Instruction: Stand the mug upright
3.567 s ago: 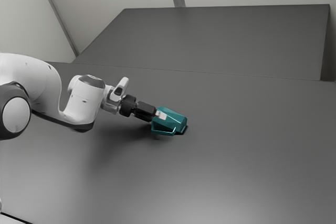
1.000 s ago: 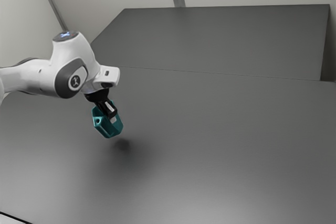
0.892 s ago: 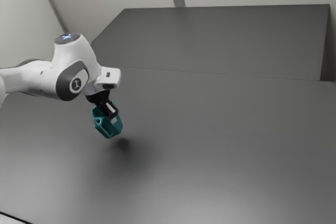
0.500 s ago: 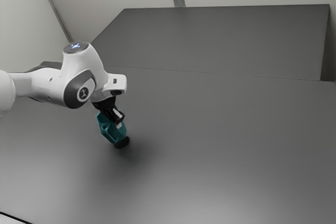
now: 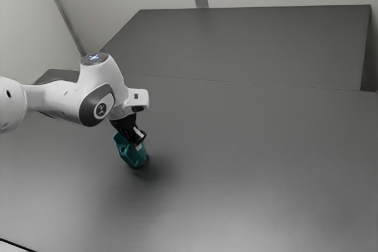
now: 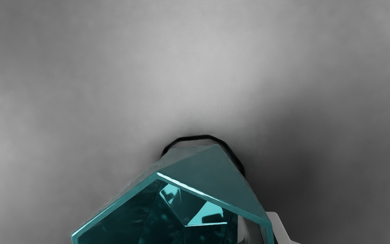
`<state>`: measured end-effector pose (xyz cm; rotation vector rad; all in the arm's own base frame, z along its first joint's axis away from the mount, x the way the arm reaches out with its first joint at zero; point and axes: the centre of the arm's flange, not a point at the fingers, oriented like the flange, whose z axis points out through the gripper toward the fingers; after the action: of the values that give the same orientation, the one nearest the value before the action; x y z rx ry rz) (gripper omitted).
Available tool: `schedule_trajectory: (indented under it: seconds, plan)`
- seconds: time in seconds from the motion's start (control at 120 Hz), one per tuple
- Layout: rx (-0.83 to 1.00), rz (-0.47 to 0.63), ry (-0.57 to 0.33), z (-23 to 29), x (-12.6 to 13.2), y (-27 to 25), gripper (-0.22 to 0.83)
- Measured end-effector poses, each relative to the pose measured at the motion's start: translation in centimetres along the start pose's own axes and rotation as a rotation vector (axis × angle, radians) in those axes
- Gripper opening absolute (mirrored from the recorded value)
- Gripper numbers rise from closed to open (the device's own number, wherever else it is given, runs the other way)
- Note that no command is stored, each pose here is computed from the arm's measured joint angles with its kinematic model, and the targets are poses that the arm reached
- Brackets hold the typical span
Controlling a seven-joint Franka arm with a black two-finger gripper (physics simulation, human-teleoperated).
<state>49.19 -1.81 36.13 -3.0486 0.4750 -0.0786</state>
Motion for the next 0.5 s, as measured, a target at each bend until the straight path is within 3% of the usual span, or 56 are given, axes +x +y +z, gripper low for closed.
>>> schedule_trajectory:
  seconds: [0.292, 0.5]
  plan:
    - [-0.003, -0.017, -0.008, 0.4, 0.0, 0.1, -0.14]
    - [-0.003, -0.021, 0.013, -0.7, 0.0, 0.2, 0.27]
